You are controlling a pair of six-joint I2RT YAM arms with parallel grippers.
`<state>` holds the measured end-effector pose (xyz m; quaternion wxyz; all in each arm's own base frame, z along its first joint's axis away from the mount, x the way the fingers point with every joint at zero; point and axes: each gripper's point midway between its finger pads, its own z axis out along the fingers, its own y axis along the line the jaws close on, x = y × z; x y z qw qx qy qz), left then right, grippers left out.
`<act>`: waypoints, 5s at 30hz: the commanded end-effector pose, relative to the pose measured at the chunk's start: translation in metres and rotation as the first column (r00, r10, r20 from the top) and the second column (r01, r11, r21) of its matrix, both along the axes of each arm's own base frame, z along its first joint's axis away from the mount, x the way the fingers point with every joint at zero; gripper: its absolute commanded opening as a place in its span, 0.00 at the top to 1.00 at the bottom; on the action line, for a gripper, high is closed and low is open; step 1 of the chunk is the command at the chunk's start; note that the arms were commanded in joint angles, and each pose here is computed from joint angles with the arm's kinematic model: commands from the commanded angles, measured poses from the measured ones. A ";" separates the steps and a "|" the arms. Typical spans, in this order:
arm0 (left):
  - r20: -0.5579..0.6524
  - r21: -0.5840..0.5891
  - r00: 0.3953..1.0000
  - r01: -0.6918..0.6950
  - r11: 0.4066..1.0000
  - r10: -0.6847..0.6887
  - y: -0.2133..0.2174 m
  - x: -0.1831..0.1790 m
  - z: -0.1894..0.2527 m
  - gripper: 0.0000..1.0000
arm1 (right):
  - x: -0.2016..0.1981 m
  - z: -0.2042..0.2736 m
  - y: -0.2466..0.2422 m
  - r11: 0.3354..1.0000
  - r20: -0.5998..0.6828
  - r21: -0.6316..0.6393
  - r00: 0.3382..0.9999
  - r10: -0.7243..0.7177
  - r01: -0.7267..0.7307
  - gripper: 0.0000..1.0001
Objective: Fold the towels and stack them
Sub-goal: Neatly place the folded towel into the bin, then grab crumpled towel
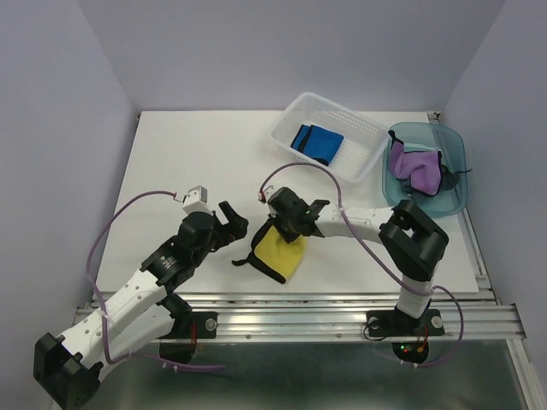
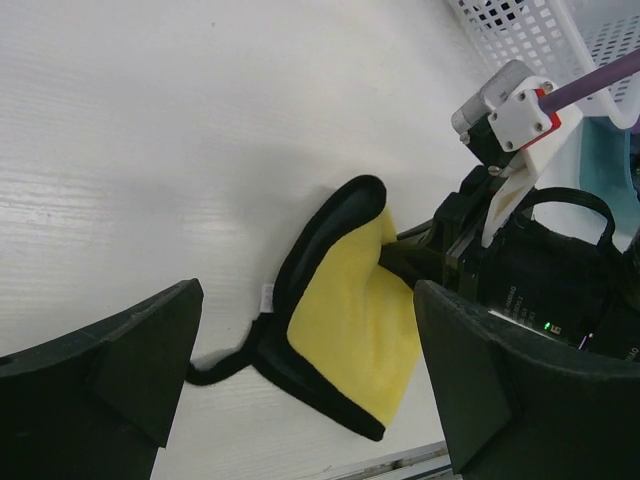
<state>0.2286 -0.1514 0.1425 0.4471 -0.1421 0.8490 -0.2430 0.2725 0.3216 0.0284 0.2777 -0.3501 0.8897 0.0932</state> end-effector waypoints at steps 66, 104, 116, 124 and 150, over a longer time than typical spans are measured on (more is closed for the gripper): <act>0.067 0.216 0.982 -0.186 0.959 0.175 0.037 0.083 0.029 0.01 | 0.346 0.137 -0.113 0.975 0.635 -0.219 0.756 0.158 -0.020 0.99; 0.101 0.134 0.991 -0.104 0.986 0.091 0.016 0.099 0.045 0.01 | 0.298 0.280 -0.192 0.823 0.644 0.355 0.523 -0.559 0.443 0.00; 0.155 0.068 0.987 0.022 0.997 -0.032 -0.007 0.094 0.055 0.01 | 0.189 0.222 -0.379 0.388 0.185 0.450 0.341 -0.922 0.804 0.00; 0.134 0.082 0.990 0.039 0.996 -0.049 -0.011 0.100 0.043 0.01 | 0.171 0.156 -0.410 0.283 0.120 0.263 0.260 -0.958 0.922 0.00; 0.116 0.106 0.993 0.013 0.994 -0.025 -0.005 0.100 0.036 0.01 | 0.210 0.136 -0.427 0.119 0.101 0.402 0.085 -0.991 0.908 0.99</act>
